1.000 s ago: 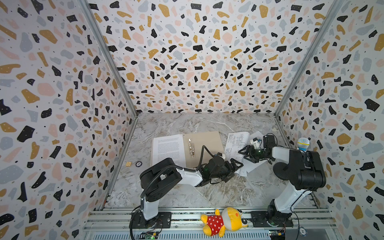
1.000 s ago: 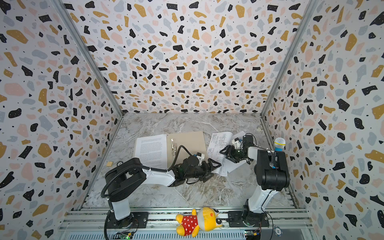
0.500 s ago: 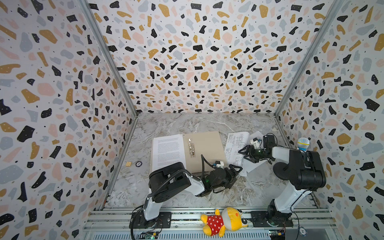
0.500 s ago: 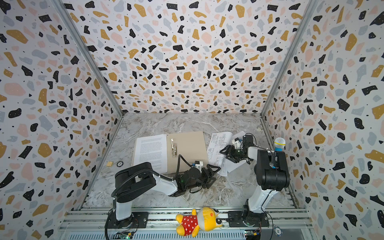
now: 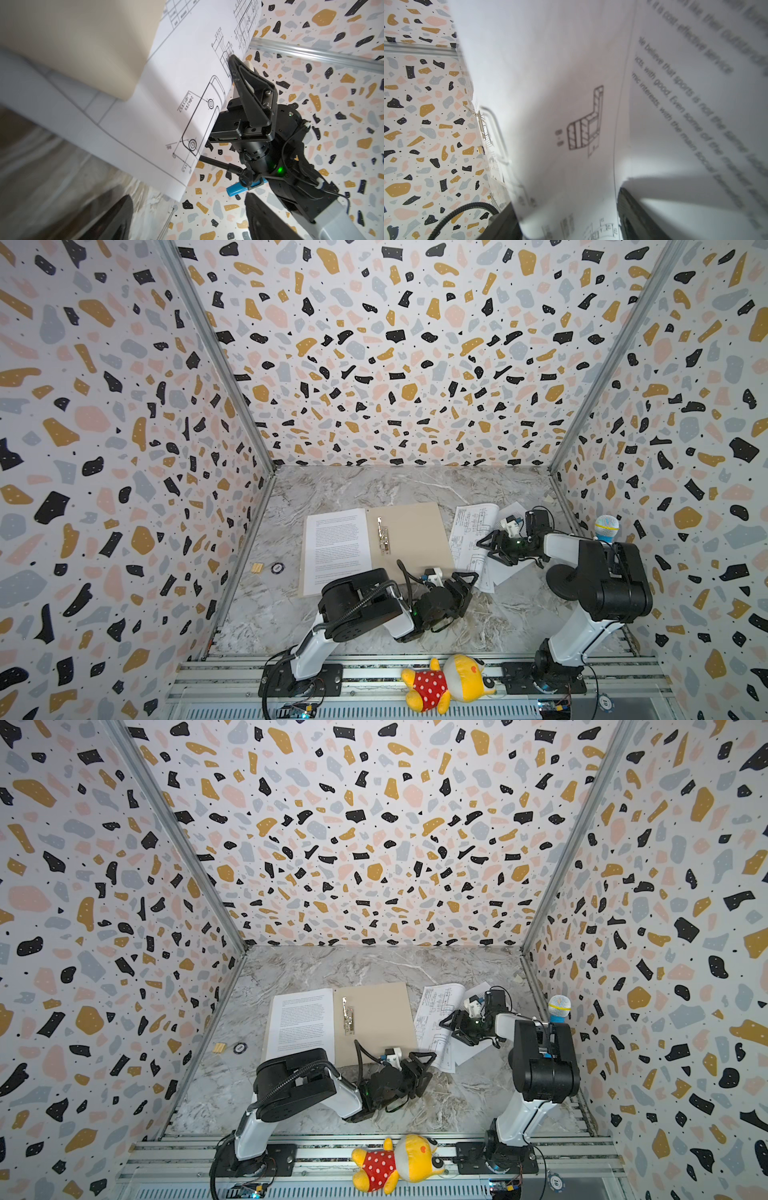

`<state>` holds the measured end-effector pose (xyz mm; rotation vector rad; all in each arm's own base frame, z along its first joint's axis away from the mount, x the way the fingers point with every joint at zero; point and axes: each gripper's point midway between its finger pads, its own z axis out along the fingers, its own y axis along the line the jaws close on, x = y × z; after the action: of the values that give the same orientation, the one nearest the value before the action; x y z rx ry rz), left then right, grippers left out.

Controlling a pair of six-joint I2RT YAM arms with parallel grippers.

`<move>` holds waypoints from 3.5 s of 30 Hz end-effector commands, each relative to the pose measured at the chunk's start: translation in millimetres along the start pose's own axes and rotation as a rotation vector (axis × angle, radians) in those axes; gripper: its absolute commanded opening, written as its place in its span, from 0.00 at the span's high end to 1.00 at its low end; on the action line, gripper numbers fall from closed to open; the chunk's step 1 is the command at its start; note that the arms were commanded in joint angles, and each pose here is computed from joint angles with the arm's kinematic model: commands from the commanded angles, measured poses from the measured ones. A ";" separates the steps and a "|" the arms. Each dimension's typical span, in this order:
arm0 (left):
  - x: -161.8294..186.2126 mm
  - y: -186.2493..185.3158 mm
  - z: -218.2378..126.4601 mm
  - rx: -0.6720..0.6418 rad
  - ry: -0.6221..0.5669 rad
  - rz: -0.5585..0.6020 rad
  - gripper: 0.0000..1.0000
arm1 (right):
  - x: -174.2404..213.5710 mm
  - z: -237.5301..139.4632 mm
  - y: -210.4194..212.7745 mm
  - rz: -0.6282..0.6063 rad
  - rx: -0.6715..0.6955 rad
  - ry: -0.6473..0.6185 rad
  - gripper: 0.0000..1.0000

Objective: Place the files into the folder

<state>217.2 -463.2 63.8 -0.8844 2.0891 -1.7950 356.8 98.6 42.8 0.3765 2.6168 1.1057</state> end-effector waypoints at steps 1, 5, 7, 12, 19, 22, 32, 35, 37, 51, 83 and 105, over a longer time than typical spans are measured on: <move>0.0 -20.3 2.0 0.105 -0.030 -0.050 0.16 | 12.7 -3.0 -19.3 0.043 0.096 0.012 0.30; 1.8 -16.9 6.7 0.117 -0.044 -0.066 0.17 | 12.4 -4.3 -19.5 0.042 0.101 0.005 0.30; 1.3 -15.2 7.0 0.134 -0.060 -0.088 0.19 | 11.6 -5.0 -18.7 0.041 0.101 0.001 0.30; -4.0 -9.9 7.4 0.151 -0.097 -0.108 0.23 | 13.2 -4.4 -20.4 0.042 0.108 0.003 0.30; -9.7 -11.0 6.1 0.198 -0.118 -0.127 0.29 | 19.1 -1.2 -20.5 0.032 0.111 0.020 0.31; -9.2 -10.8 8.6 0.211 -0.114 -0.137 0.31 | 19.1 -1.4 -20.6 0.033 0.111 0.018 0.31; -10.5 -21.0 6.8 0.270 -0.117 -0.167 0.43 | 18.3 -4.3 -17.4 0.024 0.111 0.015 0.31; -9.5 -22.8 7.7 0.274 -0.114 -0.169 0.45 | 18.0 -5.8 -15.9 0.018 0.112 0.013 0.31; -9.5 -23.2 8.0 0.276 -0.115 -0.171 0.49 | 17.2 -7.2 -14.8 0.014 0.114 0.009 0.30; -11.6 -21.2 10.4 0.279 -0.125 -0.203 0.76 | 9.4 -15.0 -4.6 -0.003 0.107 -0.013 0.30; -14.9 -99.7 0.3 0.430 -0.129 -0.262 0.97 | -49.6 -98.0 77.3 -0.103 -0.016 -0.214 0.13; -139.2 -282.8 -65.4 0.497 -0.345 0.221 0.96 | -72.7 -160.9 169.2 -0.274 -0.192 -0.361 0.06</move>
<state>376.9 -348.1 333.1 -0.8528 1.2635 -1.9030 401.9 73.1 286.9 0.1643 2.1549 1.0055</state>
